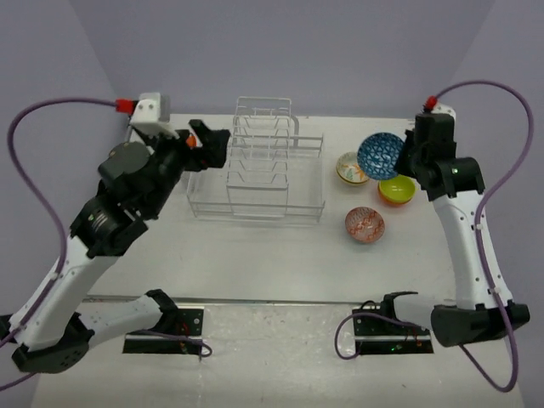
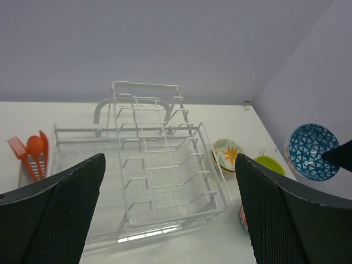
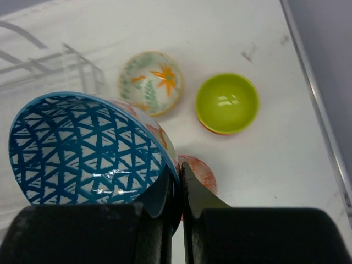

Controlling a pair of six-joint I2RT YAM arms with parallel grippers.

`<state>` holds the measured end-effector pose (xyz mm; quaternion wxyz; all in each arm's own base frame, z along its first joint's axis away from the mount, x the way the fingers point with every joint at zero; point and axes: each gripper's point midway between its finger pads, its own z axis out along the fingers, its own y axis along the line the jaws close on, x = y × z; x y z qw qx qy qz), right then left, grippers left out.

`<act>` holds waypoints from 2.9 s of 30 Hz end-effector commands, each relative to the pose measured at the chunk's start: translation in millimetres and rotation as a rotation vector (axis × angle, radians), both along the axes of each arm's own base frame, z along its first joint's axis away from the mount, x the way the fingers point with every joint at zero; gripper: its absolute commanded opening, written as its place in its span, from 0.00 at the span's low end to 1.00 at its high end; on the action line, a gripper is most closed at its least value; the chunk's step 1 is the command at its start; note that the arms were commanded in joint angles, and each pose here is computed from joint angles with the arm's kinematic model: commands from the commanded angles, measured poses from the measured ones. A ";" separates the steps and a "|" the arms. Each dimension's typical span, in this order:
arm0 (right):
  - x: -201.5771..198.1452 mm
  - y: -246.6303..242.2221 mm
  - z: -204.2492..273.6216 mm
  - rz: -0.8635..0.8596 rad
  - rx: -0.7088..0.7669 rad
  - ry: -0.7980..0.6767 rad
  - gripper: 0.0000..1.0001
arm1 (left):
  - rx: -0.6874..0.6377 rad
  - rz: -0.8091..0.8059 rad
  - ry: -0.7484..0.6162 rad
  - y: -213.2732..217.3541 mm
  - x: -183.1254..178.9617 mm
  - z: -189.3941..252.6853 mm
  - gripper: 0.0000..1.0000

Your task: Unload the bowls from the dish rack

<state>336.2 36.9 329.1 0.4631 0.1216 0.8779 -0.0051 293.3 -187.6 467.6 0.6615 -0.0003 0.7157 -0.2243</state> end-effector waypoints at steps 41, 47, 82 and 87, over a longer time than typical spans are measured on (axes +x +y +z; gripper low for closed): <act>-66.2 -32.4 -239.5 -0.110 0.297 0.431 0.16 | 0.233 0.271 0.064 132.7 -75.0 -175.4 1.00; -68.1 -32.5 -242.5 -0.120 0.299 0.450 0.21 | 0.226 0.294 0.058 138.1 -76.2 -172.8 1.00; -83.3 -41.4 -136.7 -0.127 0.248 0.155 0.53 | 0.171 0.362 0.116 161.2 -40.9 -184.0 1.00; -103.5 -26.2 -53.7 0.004 0.243 -0.068 0.80 | 0.144 0.550 0.136 199.7 -39.4 -180.8 1.00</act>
